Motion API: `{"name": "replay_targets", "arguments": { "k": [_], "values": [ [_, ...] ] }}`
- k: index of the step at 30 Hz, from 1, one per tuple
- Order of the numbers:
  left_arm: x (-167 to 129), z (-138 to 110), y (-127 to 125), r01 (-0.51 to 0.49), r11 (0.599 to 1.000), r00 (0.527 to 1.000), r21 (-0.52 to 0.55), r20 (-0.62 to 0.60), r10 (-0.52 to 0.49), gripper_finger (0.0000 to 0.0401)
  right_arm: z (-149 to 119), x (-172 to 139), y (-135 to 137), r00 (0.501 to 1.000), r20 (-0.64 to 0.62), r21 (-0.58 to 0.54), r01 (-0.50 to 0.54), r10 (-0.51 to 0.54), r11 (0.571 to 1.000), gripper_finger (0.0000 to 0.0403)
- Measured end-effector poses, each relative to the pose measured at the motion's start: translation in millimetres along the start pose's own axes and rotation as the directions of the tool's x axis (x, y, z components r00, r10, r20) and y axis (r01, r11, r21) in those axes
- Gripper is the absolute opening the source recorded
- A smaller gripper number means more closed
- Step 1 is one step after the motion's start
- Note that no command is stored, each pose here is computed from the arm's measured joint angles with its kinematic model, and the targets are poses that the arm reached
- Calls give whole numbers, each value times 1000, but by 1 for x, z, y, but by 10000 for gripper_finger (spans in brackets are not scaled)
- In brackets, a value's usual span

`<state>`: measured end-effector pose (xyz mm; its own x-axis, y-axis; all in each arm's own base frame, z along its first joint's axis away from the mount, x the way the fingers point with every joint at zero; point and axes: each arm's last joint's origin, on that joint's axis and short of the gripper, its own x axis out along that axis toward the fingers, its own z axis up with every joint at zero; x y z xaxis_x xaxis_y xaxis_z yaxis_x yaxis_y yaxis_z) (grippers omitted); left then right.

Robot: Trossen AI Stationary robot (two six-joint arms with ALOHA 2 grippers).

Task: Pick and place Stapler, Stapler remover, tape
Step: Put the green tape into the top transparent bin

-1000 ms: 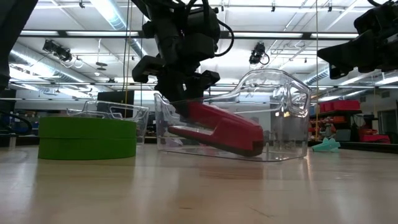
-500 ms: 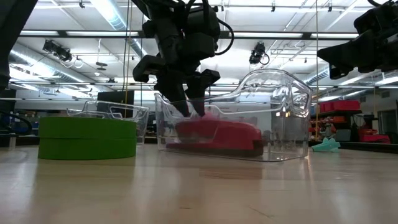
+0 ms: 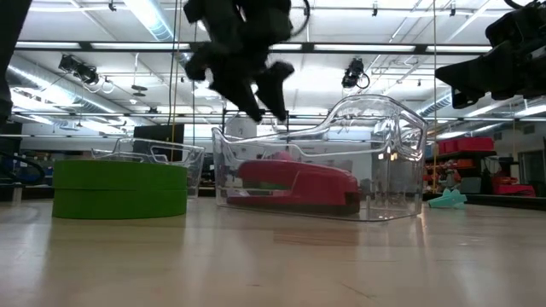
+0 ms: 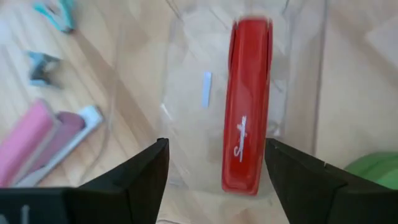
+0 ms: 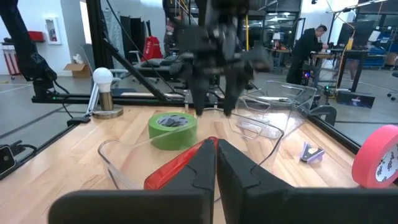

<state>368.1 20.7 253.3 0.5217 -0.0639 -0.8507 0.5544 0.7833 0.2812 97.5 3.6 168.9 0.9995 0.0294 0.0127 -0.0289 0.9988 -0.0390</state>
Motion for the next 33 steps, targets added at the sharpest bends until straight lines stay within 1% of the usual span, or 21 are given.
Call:
{"name": "replay_targets", "arguments": {
  "k": [6,9,12,16,20,25,27,29,33],
  "values": [
    [-33,14,-13,-27,999,997,-35,74,30,268,0,0,0,1000,0,0,0,0,1000,18],
    [-45,20,-21,-28,999,994,-46,101,33,268,0,0,0,1000,0,0,0,0,1000,18],
    [-51,24,-31,-26,999,995,-45,94,31,268,0,0,0,1000,1,0,0,0,1000,18],
    [-52,26,-43,-22,999,999,-32,33,23,268,0,0,0,1000,2,0,0,0,1000,18],
    [-53,30,-55,3,998,1000,-64,6,-3,268,0,0,0,1000,1,0,0,0,1000,18],
    [-54,35,-76,59,991,998,-117,-31,-63,268,0,0,0,1000,2,0,0,0,1000,18],
    [-54,37,-85,79,985,995,-152,-45,-86,268,0,0,0,1000,1,0,0,0,1000,18],
    [-55,39,-92,90,970,993,-227,-59,-106,268,0,0,0,1000,1,0,0,0,1000,18],
    [-55,41,-101,86,915,989,-395,-74,-125,268,0,0,0,1000,1,0,0,0,1000,18]
  ]
}}
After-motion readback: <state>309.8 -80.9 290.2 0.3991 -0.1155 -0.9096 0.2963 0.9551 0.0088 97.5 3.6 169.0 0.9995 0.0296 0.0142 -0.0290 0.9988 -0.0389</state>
